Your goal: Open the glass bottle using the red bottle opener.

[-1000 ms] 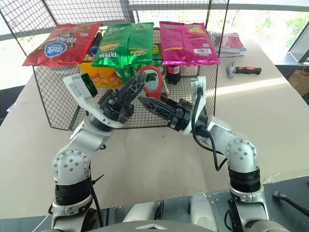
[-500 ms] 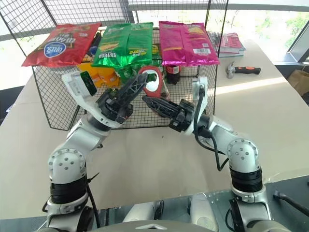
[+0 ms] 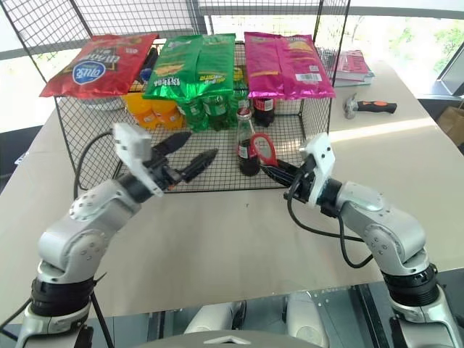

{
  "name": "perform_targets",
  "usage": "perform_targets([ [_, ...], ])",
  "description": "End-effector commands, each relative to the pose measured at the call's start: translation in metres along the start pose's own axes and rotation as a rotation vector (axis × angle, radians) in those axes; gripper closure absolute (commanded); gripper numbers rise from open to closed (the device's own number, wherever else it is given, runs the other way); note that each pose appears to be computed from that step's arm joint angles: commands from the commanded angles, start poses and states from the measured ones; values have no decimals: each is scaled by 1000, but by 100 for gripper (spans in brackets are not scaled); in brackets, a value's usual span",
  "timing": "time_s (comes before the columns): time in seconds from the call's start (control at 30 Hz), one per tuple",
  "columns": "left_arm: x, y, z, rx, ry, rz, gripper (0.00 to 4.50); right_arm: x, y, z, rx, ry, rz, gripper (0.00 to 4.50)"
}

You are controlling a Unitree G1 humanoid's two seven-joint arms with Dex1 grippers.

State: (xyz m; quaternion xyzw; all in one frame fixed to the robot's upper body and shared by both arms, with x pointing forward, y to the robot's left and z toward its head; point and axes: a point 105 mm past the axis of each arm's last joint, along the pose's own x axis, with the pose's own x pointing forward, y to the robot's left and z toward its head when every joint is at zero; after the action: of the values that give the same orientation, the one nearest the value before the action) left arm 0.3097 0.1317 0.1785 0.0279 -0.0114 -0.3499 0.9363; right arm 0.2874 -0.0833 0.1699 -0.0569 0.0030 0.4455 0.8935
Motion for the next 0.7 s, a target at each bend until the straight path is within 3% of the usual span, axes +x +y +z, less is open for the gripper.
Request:
perform_targets([
  [0.03,18,-9,-1,-47,-24,-83,5,-2,-6,8,-216,-23,-94,450],
  [0.2,41,-6,-5,39,-15,-68,5,-7,-20,8,-364,-22,-246,450],
  [0.7,89,-6,-10,40,-37,-92,5,-11,-14,3,-322,-46,-281,450],
])
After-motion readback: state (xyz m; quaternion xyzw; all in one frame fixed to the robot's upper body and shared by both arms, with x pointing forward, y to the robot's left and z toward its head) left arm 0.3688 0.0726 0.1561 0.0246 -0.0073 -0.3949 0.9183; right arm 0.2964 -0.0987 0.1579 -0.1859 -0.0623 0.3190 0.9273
